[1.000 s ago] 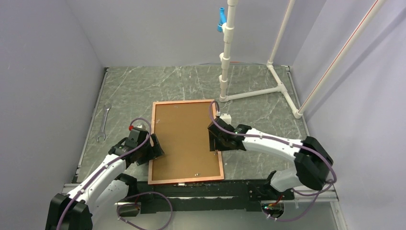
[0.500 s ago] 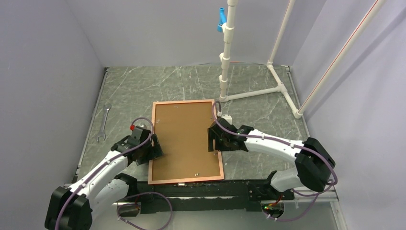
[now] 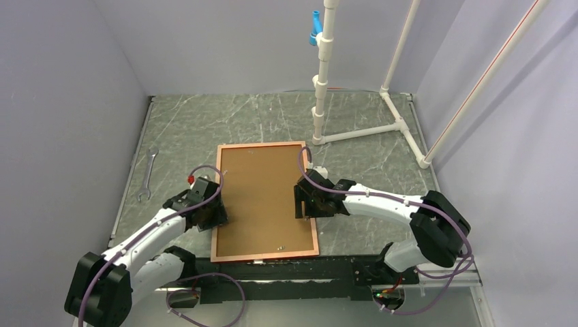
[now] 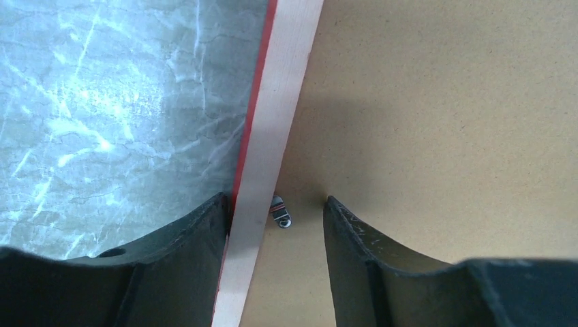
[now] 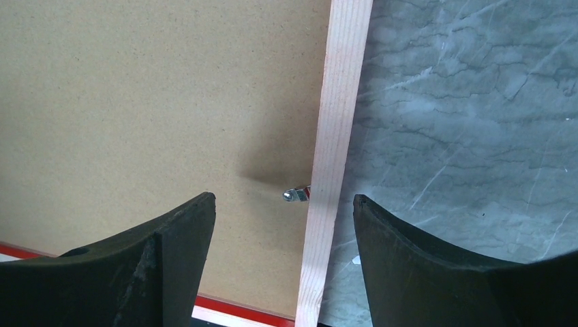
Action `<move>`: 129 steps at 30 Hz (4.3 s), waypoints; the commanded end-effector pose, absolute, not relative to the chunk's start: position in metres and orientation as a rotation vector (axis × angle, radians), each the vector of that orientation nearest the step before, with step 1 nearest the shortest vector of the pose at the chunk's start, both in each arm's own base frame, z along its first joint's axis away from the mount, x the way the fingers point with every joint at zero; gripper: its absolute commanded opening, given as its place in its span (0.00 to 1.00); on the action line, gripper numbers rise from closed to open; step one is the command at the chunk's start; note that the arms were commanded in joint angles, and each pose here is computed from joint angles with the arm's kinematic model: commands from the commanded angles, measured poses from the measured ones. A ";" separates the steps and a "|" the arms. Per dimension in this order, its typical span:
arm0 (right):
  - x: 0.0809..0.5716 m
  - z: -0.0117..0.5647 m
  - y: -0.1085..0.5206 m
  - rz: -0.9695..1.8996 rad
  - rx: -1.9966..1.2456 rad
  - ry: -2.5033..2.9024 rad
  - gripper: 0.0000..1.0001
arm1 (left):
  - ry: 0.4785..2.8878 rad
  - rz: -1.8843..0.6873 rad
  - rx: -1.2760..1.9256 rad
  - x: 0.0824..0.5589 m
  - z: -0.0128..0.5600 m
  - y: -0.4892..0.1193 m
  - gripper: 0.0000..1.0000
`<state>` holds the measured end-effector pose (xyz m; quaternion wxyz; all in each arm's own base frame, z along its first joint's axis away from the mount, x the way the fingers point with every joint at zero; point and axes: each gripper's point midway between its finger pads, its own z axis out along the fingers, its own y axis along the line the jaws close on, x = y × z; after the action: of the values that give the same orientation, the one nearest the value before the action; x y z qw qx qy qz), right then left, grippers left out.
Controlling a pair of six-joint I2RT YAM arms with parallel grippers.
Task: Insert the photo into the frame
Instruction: Install the photo frame at the center of the board.
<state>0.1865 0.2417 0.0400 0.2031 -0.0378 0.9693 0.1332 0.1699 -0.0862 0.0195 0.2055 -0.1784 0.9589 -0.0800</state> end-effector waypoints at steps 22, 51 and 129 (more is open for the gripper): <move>0.188 0.028 0.235 0.361 -0.077 2.720 0.76 | 2.752 -0.009 -0.455 0.161 0.010 -0.079 0.08; 0.212 0.039 0.203 0.523 0.074 2.684 0.90 | 2.654 -0.323 -0.420 0.179 0.042 -0.117 0.76; 0.323 0.049 0.142 0.315 0.201 2.687 0.93 | 2.785 -0.509 -0.263 0.246 0.056 -0.189 0.87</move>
<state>0.3011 0.1414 0.0426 0.1934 0.0876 0.9693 0.1238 0.2332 -0.1827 0.0447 0.1356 -0.1025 0.9714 -0.1658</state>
